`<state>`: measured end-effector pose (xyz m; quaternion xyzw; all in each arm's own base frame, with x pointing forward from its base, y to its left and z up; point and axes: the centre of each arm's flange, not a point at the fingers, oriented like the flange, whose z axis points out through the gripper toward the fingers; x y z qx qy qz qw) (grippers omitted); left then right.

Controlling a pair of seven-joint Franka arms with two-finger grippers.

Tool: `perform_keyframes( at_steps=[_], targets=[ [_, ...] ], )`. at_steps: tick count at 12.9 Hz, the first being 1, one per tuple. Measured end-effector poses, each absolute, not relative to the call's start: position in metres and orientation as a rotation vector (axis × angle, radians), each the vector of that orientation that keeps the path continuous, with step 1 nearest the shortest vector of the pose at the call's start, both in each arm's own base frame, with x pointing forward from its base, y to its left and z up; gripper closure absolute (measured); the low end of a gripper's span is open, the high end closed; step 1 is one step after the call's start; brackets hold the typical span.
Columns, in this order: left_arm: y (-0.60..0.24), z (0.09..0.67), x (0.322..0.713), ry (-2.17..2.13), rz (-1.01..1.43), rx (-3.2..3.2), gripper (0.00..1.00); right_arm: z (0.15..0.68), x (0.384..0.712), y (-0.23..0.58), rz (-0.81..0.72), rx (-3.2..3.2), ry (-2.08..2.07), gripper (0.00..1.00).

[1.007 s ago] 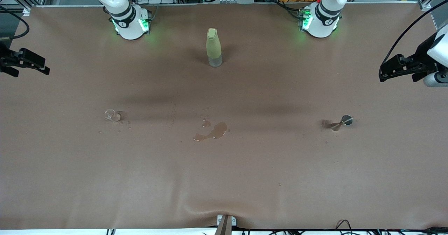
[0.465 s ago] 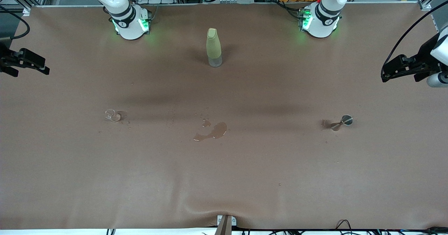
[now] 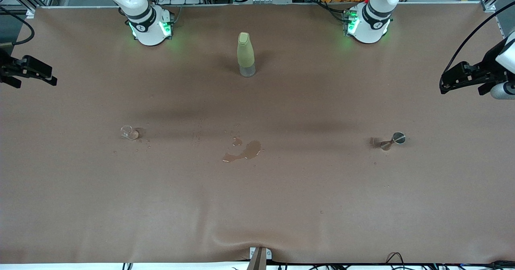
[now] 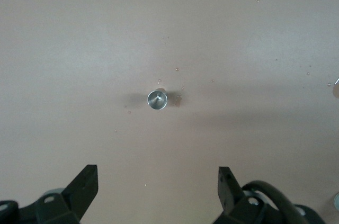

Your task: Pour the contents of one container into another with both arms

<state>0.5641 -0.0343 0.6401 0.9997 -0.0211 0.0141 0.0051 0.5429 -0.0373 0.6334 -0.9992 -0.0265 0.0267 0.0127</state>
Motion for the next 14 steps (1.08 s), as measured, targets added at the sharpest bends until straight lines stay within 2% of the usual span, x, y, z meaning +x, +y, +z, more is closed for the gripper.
perform_keyframes(
  at_steps=[9,14],
  targets=[
    [-0.0363,0.6375,0.5654,-0.079,0.037,3.13,0.0,0.6333,0.5427,-0.0378,0.085,-3.115,-0.082,0.0],
    [-0.0309,0.6323,0.5679,-0.25,0.023,3.121,0.0,0.6333,0.5427,-0.038,0.085,-3.115,-0.081,0.0]
  ],
)
